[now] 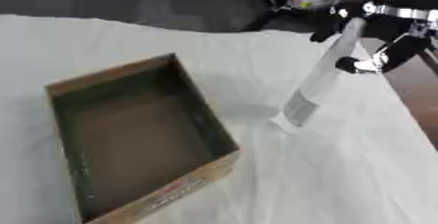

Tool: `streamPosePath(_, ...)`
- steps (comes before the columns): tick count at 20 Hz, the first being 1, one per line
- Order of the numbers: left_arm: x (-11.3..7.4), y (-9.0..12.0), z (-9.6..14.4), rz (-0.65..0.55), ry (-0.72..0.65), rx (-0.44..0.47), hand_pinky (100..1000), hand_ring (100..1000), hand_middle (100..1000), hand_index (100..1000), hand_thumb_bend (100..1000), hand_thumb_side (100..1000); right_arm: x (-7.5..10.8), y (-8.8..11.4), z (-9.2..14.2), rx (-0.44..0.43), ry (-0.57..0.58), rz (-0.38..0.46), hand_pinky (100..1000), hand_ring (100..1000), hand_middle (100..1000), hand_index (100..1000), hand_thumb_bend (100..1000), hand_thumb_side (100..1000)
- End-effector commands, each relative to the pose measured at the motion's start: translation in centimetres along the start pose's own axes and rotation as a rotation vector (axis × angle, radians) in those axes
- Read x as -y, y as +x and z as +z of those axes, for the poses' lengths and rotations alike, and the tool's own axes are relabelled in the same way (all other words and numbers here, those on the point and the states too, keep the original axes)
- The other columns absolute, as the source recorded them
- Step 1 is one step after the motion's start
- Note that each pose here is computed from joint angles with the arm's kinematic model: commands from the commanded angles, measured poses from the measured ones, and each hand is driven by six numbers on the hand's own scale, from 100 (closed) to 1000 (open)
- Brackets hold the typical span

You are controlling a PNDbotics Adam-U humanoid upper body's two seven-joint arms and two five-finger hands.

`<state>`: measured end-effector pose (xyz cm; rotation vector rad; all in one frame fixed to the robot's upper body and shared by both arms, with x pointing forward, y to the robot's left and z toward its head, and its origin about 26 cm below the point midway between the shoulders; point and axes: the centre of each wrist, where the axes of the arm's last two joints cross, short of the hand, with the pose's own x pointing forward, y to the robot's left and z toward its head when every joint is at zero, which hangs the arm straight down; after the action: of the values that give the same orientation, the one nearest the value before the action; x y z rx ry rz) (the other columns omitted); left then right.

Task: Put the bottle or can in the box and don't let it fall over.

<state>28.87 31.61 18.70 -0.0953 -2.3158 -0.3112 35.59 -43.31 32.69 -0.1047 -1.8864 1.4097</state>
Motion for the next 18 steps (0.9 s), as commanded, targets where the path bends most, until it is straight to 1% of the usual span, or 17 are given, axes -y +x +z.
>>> streamPosePath(1,-0.20,0.86,-0.49,-0.018,-0.013,0.031,690,517,663,833,116,775,1.20,1.30,0.35,0.009,0.000,0.008,777,730,827,717,145,100)
streamPosePath(4,-0.19,0.86,-0.50,-0.018,-0.013,0.032,691,516,661,833,116,775,1.12,1.38,0.26,0.015,0.005,-0.011,778,721,817,710,100,100)
streamPosePath(13,-0.19,0.86,-0.52,-0.018,-0.011,0.034,692,514,658,832,116,774,0.93,1.48,0.17,0.037,0.036,-0.028,773,681,779,684,100,100)
streamPosePath(14,-0.19,0.86,-0.52,-0.018,-0.011,0.034,692,514,657,832,116,774,0.91,1.48,0.16,0.038,0.039,-0.029,768,658,760,667,100,100)
streamPosePath(15,-0.19,0.87,-0.52,-0.018,-0.011,0.035,692,514,657,832,116,774,0.88,1.47,0.15,0.040,0.041,-0.033,768,658,760,667,100,100)
streamPosePath(16,-0.19,0.87,-0.53,-0.017,-0.011,0.035,692,513,656,832,116,774,0.84,1.47,0.12,0.044,0.041,-0.037,713,587,693,608,100,100)
streamPosePath(17,-0.19,0.87,-0.53,-0.017,-0.012,0.034,692,513,656,832,116,774,0.82,1.47,0.09,0.049,0.041,-0.041,702,578,684,600,100,100)
streamPosePath(18,-0.19,0.86,-0.52,-0.017,-0.012,0.034,692,513,656,832,116,774,0.80,1.50,0.06,0.053,0.041,-0.044,593,501,605,528,100,100)
